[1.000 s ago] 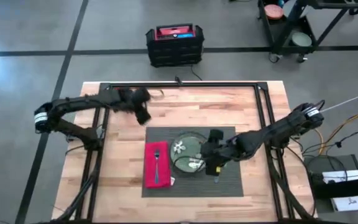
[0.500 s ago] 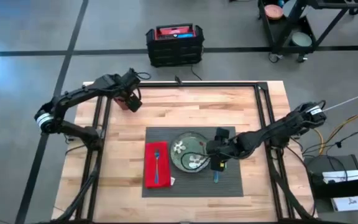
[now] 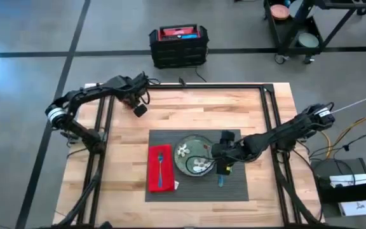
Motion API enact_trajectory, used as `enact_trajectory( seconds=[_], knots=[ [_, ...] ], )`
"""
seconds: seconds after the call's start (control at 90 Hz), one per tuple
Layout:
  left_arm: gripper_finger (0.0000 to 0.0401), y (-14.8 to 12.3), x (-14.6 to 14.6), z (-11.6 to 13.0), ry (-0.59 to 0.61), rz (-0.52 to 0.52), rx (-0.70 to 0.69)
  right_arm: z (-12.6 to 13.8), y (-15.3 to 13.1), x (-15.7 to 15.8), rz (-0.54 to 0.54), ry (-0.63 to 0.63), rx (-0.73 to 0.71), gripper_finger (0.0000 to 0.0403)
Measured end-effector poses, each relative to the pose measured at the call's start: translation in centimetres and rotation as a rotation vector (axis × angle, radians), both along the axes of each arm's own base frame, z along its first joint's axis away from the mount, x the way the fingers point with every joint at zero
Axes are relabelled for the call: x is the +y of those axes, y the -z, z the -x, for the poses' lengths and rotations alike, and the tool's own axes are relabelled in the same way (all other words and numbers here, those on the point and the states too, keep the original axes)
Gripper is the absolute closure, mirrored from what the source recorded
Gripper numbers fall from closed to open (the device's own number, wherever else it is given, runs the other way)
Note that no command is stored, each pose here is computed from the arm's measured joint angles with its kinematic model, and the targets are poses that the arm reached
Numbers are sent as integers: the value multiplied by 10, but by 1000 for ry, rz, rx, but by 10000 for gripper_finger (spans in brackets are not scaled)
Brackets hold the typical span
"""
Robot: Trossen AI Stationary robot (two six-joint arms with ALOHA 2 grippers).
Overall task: Set table place
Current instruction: Put the red cup above the gray table mat
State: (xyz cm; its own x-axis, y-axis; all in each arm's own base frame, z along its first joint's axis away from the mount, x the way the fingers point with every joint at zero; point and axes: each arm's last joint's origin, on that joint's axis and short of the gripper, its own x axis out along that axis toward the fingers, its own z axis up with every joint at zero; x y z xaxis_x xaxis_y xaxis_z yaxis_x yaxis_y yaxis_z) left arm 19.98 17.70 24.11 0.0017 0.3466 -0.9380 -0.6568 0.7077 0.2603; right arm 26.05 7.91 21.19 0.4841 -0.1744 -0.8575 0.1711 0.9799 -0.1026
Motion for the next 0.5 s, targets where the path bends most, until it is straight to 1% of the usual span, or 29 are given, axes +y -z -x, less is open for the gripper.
enact_trajectory(
  seconds=[0.111,0.178,0.244,0.389,0.5],
  knots=[
    [398,-25,-10,-22,108,-24,-92,6,-13,1,-72,-1,-34,203],
    [399,-41,-21,-41,197,-33,-157,11,-22,3,-104,0,-65,206],
    [400,-52,-34,-63,289,-40,-190,17,-30,5,-124,-5,-99,208],
    [400,-62,-61,-121,477,-52,-221,28,-45,9,-158,-8,-162,206],
    [400,-55,-73,-171,605,-63,-215,39,-54,9,-180,-9,-186,209]
  ],
)
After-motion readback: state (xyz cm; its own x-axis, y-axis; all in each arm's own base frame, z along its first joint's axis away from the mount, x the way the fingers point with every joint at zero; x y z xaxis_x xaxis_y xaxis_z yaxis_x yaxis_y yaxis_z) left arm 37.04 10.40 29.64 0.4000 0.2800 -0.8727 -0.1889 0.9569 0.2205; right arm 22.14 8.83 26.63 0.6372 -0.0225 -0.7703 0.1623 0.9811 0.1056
